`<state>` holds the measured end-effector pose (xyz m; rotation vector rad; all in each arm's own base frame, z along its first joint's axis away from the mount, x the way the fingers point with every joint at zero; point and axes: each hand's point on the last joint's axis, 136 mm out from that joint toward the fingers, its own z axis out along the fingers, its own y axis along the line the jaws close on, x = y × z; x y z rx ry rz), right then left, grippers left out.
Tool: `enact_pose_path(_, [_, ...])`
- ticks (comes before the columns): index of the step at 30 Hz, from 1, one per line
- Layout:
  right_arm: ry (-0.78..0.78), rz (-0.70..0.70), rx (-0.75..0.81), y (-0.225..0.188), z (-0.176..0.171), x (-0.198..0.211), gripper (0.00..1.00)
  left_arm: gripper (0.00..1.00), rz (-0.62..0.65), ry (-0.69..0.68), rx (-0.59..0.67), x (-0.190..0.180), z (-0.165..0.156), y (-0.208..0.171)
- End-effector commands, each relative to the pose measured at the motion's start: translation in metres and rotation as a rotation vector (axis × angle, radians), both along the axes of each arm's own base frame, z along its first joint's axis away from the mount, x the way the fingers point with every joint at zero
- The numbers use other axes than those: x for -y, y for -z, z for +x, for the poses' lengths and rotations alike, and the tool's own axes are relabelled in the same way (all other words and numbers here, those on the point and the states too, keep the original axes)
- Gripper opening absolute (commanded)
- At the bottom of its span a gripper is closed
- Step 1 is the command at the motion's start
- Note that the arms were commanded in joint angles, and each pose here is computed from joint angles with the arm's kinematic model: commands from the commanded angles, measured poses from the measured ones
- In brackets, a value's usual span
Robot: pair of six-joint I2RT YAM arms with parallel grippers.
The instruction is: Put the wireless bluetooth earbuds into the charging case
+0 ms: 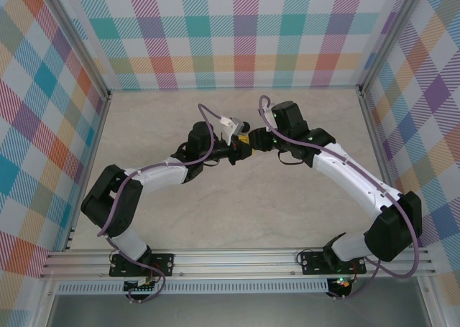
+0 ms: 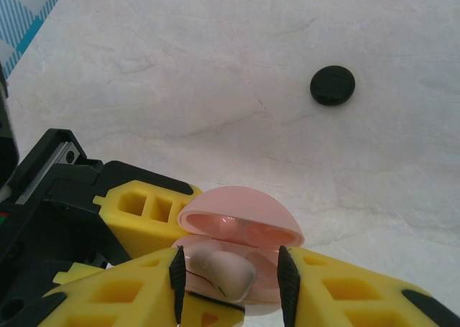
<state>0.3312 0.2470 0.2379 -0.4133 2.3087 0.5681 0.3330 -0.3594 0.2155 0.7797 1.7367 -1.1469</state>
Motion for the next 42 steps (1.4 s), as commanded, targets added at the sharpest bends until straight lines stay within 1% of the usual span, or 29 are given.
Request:
enact_pose_path(1, [0.007,0.022,0.019,-0.017,-0.005,0.0,0.43,0.06,-0.047,0.023,0.069,0.005,-0.004,-0.022])
enact_pose_path(4, [0.011,0.03,0.028,-0.024,-0.006,0.001,0.46,0.06,-0.037,0.02,0.071,0.004,-0.004,-0.02])
enact_pose_path(15, [0.055,0.036,0.062,-0.041,-0.008,0.012,0.46,0.06,-0.011,0.008,0.088,0.0,-0.006,-0.021])
enact_pose_path(20, [0.08,0.005,0.054,-0.039,-0.006,0.017,0.43,0.06,-0.015,0.015,0.098,-0.001,-0.008,-0.025])
enact_pose_path(30, [0.059,0.003,0.023,-0.032,-0.004,0.01,0.43,0.05,-0.018,0.039,0.114,0.0,-0.012,-0.029])
enact_pose_path(42, [0.066,-0.031,-0.014,-0.021,-0.001,0.01,0.43,0.05,-0.016,0.021,0.128,-0.002,-0.011,-0.031])
